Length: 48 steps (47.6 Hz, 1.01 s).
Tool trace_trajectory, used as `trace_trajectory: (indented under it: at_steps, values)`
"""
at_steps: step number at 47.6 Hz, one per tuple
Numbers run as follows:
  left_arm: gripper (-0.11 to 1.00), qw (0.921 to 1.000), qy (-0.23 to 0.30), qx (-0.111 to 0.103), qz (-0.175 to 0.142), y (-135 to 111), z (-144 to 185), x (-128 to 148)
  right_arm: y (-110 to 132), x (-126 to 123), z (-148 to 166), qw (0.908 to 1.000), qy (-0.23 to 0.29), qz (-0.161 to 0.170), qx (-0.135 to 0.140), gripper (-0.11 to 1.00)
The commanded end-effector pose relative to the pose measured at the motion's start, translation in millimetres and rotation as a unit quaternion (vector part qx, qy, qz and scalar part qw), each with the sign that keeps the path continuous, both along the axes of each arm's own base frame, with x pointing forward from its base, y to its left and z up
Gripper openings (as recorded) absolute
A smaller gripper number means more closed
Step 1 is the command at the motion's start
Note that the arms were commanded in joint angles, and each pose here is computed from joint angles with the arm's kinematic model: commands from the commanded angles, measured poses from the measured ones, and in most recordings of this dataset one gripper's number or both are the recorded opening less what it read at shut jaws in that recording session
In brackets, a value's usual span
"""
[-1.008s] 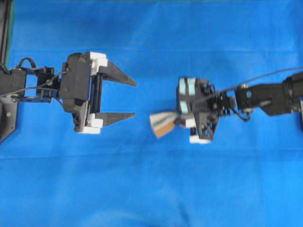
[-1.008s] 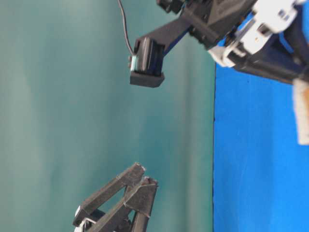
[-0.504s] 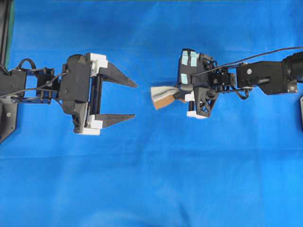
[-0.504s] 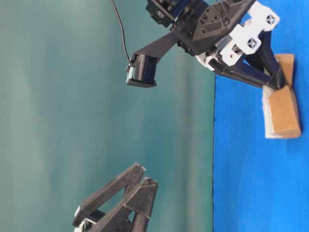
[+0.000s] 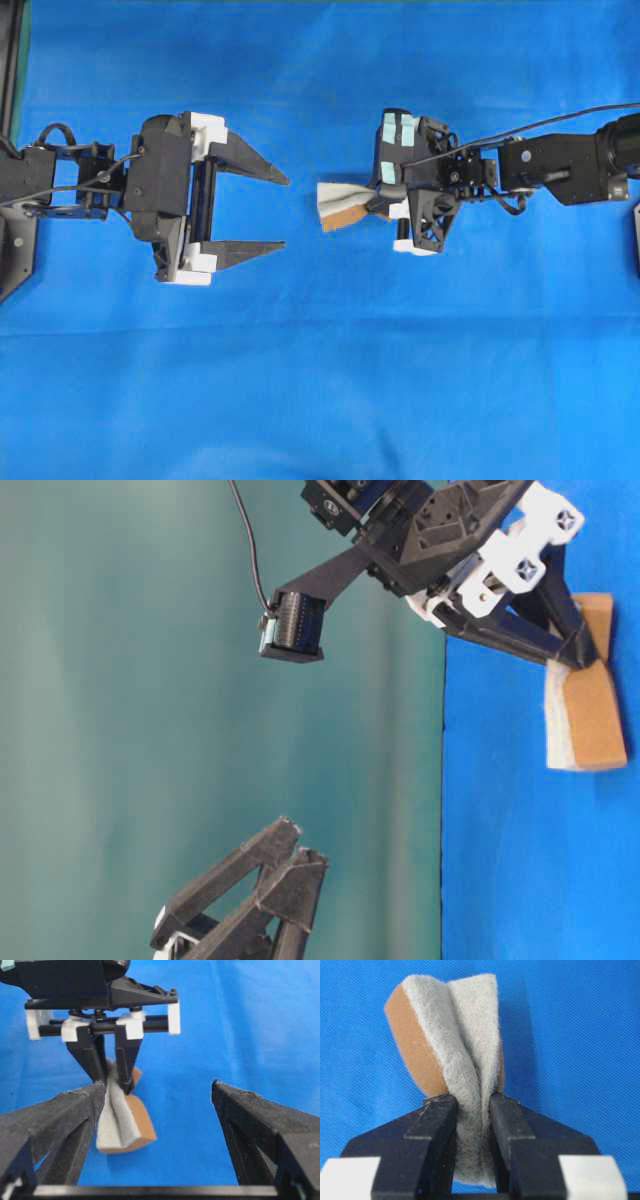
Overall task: Hand over the sponge with the left arm and wipe it with the right arm.
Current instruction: 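Lower the sponge to the table and open the right gripper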
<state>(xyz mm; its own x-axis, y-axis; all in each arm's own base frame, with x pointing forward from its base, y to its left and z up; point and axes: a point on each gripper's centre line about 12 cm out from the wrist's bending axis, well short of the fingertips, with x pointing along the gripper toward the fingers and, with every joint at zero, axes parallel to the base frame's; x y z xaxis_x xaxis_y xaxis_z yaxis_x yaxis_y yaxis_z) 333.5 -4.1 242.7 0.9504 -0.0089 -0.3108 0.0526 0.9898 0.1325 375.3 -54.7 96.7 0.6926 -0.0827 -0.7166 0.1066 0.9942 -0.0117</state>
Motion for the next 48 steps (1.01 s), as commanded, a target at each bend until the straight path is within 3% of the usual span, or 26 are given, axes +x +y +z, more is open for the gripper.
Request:
trace_trajectory:
  at_steps: [1, 8, 14, 18, 32, 48]
  values:
    - [0.85, 0.9998, -0.018, 0.000, -0.001, -1.0, 10.5, 2.7, 2.6, 4.6, 12.1, 0.9998, -0.021, 0.004, -0.001, 0.26]
    - [0.85, 0.9998, -0.018, -0.001, -0.001, -1.0, 10.2, 3.0, 3.7, 4.0, 11.4, 0.9998, -0.018, 0.004, 0.000, 0.27]
    - [0.85, 0.9999, -0.017, 0.000, -0.001, -1.0, 9.9, 2.5, 8.9, 5.1, 11.8, 0.9998, -0.019, 0.011, 0.000, 0.62]
    - [0.85, 0.9998, -0.018, 0.000, -0.001, -1.0, 10.5, 2.7, 10.6, 5.8, 12.3, 0.9997, -0.020, 0.012, 0.001, 0.73]
    - [0.85, 0.9998, -0.018, 0.001, -0.002, -1.0, 10.7, 2.8, 14.7, 5.3, 21.8, 0.9998, -0.017, 0.013, -0.001, 0.74]
    - [0.85, 0.9998, -0.019, 0.002, -0.002, -1.1, 11.2, 3.1, 14.6, -6.2, 83.0, 0.9981, -0.059, 0.009, -0.018, 0.74]
